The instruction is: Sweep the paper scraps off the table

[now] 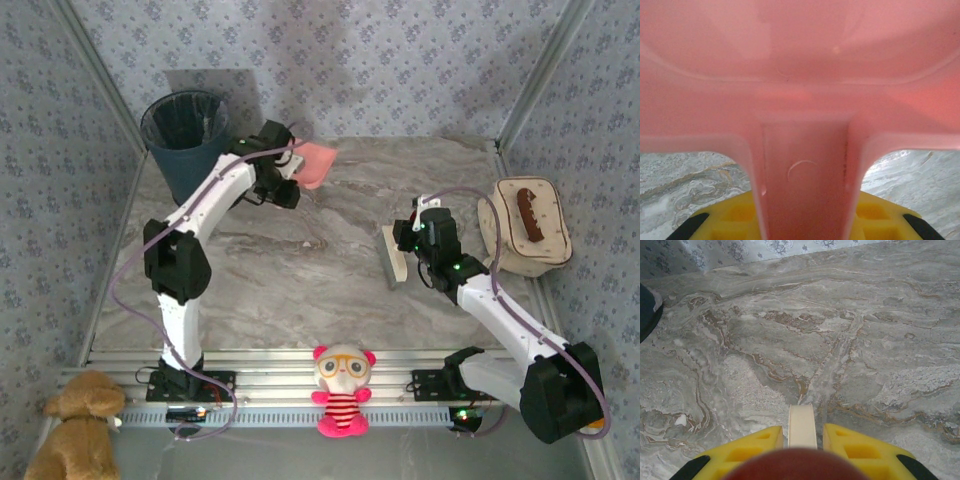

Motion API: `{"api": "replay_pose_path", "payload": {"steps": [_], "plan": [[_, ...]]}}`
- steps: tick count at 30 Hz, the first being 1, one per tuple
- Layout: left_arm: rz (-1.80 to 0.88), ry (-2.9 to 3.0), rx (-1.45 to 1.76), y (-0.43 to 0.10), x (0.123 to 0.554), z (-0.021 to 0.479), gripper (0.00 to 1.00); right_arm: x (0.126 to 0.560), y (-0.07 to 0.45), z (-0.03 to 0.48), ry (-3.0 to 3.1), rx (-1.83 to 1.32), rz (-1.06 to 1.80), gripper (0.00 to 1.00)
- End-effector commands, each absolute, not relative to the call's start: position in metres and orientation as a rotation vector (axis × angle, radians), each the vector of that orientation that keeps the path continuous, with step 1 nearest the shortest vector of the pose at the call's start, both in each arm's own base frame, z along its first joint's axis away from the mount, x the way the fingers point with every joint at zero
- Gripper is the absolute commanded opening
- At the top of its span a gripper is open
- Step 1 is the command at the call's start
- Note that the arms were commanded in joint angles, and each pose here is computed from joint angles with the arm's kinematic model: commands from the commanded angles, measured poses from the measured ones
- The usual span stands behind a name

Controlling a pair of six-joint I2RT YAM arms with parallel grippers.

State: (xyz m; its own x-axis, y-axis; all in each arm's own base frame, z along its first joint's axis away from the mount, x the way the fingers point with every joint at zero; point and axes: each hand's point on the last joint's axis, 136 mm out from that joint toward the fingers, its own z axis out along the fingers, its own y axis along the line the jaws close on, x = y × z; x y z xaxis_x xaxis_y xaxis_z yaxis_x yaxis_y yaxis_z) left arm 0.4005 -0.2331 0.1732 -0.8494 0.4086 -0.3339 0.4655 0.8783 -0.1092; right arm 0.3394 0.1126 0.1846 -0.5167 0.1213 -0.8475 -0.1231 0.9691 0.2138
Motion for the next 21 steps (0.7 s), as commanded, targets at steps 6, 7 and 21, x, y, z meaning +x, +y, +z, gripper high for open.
{"api": "replay_pose_path", "payload": {"steps": [6,7,21], "plan": [[-0.175,2.811,0.839,-0.249,0.387,0.138,0.0,0.339,0.104,0.2,2.037,0.044,0.291,0.0],[-0.18,2.822,0.849,-0.251,0.386,0.132,0.0,0.339,0.104,0.201,2.035,0.046,0.29,0.0],[-0.194,2.939,0.966,-0.266,0.371,0.081,0.0,0.338,0.101,0.202,2.033,0.05,0.283,0.0]]}}
